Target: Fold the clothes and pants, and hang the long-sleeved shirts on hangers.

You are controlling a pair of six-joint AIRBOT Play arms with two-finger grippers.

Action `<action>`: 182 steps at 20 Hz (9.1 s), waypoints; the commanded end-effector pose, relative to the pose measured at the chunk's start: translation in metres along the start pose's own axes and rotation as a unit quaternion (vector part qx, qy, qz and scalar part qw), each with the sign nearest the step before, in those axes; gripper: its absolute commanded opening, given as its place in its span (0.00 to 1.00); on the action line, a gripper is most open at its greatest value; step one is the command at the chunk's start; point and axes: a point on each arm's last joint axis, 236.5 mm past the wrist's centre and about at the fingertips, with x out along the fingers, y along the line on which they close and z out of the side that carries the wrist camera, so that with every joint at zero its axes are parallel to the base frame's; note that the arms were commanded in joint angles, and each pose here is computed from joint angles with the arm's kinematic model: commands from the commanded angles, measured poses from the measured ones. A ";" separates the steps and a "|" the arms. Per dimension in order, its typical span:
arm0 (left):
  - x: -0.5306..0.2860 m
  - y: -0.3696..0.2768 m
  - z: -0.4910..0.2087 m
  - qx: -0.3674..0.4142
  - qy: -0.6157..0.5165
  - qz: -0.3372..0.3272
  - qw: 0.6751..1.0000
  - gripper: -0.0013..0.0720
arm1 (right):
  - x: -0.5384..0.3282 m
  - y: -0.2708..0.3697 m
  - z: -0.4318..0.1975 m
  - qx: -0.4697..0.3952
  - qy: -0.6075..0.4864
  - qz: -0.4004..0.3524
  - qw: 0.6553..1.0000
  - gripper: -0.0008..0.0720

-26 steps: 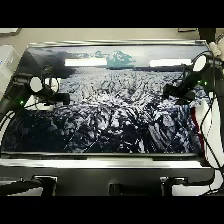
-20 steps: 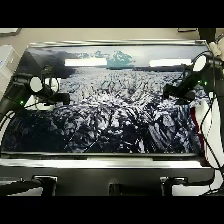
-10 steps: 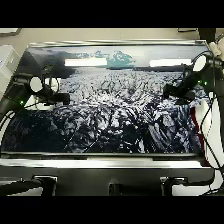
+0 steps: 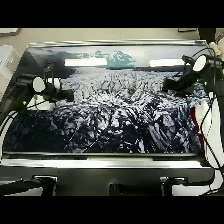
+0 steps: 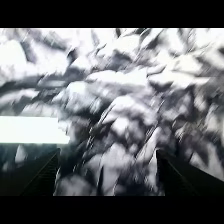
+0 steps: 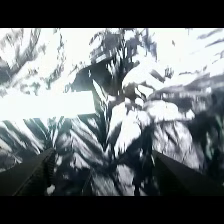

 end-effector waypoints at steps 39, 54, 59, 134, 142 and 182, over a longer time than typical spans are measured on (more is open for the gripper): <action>-0.337 -0.155 0.092 0.130 -0.333 -0.260 0.897 0.05 | -0.132 0.009 0.004 -0.098 -0.137 -0.011 0.986 0.93; 0.028 -0.268 -0.113 0.223 0.073 -0.135 0.963 0.26 | -0.134 -0.004 -0.081 -0.054 -0.021 -0.017 0.998 0.93; -0.013 -0.211 -0.051 0.194 0.079 -0.084 0.974 0.99 | -0.057 -0.002 -0.097 -0.044 0.086 0.002 0.995 0.93; -0.163 0.050 -0.001 -0.053 -0.155 -0.015 0.986 0.05 | -0.177 -0.005 0.039 0.013 -0.255 0.036 0.966 0.07; 0.032 0.028 0.001 -0.293 -0.008 -0.135 0.946 0.05 | 0.056 0.080 0.041 0.238 0.010 0.236 0.942 0.07; 0.081 0.127 -0.150 -0.108 0.239 -0.232 0.937 0.05 | 0.012 -0.071 -0.147 0.065 0.281 0.025 0.957 0.80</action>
